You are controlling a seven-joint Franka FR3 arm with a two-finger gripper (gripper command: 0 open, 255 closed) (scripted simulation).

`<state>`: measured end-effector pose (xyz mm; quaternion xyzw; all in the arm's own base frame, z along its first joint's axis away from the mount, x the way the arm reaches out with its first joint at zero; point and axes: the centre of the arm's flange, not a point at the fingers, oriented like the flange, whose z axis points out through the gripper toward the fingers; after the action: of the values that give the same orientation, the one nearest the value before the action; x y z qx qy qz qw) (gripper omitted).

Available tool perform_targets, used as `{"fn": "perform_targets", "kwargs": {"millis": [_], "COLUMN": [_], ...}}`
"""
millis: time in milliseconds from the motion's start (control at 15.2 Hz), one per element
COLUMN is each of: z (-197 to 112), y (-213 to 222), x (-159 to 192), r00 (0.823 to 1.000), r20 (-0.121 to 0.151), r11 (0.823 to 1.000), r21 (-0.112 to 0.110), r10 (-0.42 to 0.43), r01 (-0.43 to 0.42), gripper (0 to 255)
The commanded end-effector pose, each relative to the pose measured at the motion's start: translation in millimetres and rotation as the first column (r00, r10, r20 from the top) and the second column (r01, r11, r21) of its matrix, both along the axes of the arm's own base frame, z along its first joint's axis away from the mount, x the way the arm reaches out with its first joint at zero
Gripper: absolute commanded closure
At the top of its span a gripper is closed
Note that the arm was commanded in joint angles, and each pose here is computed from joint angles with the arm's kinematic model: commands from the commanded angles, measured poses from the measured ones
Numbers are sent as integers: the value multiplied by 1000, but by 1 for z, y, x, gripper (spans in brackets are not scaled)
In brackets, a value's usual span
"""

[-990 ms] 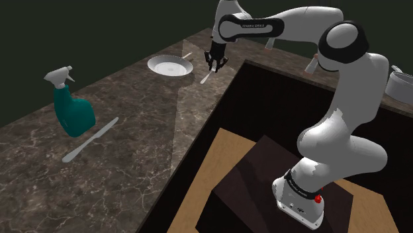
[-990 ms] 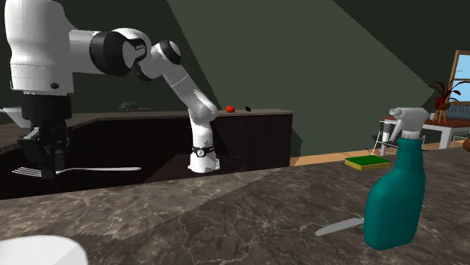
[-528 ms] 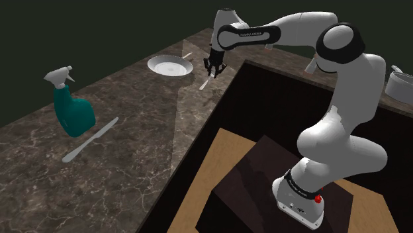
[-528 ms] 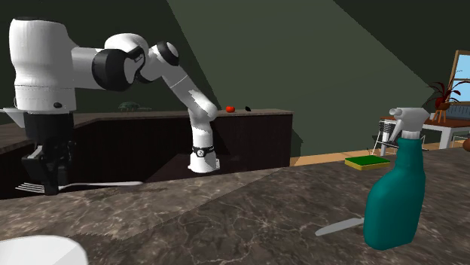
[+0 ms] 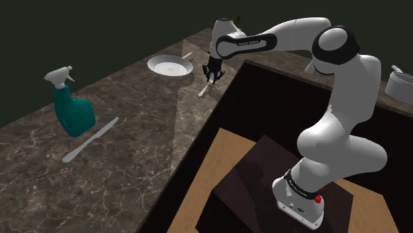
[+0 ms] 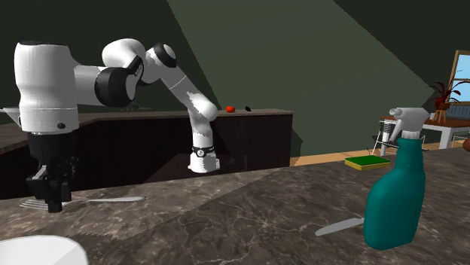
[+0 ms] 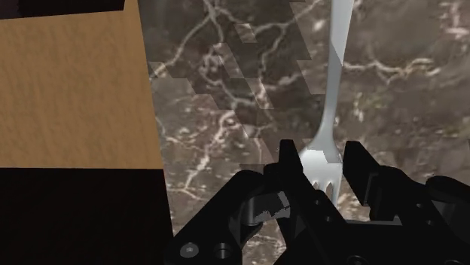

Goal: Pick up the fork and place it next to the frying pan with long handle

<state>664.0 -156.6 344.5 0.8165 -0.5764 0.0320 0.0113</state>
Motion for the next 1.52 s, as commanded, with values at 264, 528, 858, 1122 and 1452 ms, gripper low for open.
{"fn": "perform_targets", "kwargs": {"millis": [264, 528, 858, 1122, 1452], "z": [-4, -4, -4, 46, 46], "y": [0, 1, 1, 3, 3], "x": [0, 0, 0, -2, -2], "r00": [1000, 1000, 1000, 1000, 1000], "r20": [0, 0, 0, 0, 0], "r11": [1000, 1000, 1000, 1000, 1000], "r21": [0, 0, 0, 0, 0], "r10": [0, 0, 0, 0, 0], "r01": [0, 0, 0, 0, 0], "gripper": [255, 0, 0, 0, 0]}}
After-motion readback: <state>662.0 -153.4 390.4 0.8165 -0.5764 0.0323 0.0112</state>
